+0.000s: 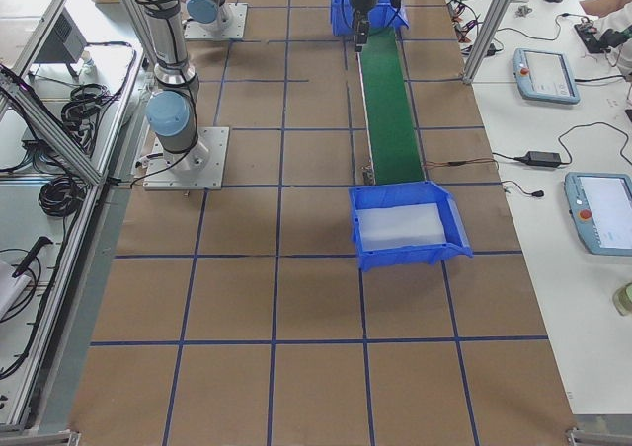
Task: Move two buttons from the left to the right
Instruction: 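Carry the yellow button onto the conveyor belt and release it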
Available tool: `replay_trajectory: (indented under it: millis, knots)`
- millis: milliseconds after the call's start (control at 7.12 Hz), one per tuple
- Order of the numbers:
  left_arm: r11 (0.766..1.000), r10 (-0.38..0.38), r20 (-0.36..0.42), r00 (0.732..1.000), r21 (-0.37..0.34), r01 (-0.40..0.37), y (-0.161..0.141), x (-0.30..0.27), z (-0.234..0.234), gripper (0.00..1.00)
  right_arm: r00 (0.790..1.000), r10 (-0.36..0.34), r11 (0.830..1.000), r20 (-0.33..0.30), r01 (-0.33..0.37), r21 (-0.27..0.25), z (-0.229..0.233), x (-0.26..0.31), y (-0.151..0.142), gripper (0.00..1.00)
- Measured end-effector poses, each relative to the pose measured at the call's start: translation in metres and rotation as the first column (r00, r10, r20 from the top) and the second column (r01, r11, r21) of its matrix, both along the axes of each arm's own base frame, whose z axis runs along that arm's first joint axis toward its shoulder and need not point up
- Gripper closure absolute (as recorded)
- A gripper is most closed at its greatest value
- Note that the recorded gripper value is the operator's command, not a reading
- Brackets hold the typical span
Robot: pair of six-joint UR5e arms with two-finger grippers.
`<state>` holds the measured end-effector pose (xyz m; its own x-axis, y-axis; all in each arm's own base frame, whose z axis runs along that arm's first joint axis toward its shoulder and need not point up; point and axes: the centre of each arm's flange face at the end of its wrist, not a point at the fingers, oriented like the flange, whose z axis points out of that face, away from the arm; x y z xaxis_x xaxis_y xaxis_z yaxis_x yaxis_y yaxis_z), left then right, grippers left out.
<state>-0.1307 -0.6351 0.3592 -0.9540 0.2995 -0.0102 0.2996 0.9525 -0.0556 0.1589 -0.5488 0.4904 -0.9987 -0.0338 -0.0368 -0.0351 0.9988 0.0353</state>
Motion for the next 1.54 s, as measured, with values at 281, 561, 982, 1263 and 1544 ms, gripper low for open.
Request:
replay_trajectory:
  millis: [281, 561, 982, 1263, 1544]
  knots:
    - [0.991, 0.136, -0.006, 0.991, 0.011, -0.136, -0.003, -0.054, -0.024, 0.92, 1.000, 0.000, 1.000, 0.000, 0.000, 0.000, 0.000, 0.000, 0.000, 0.00]
    - [0.967, 0.253, -0.007, 0.968, 0.036, -0.252, -0.004, -0.089, -0.055, 0.92, 1.000, -0.001, 1.000, 0.001, 0.001, 0.000, 0.000, 0.000, 0.000, 0.00]
    - [0.900, 0.436, -0.030, 0.899, 0.028, -0.435, -0.014, -0.116, -0.093, 0.91, 1.000, -0.002, 1.000, 0.001, 0.002, 0.000, 0.000, 0.000, 0.000, 0.00]
    - [0.889, 0.457, -0.026, 0.889, 0.025, -0.457, -0.016, -0.123, -0.105, 0.01, 1.000, -0.002, 1.000, 0.001, 0.002, 0.000, -0.001, 0.000, 0.000, 0.00]
    - [0.889, 0.458, -0.026, 0.889, 0.021, -0.457, -0.016, -0.124, -0.106, 0.00, 1.000, -0.002, 1.000, 0.001, 0.002, 0.000, -0.001, 0.000, 0.000, 0.00]
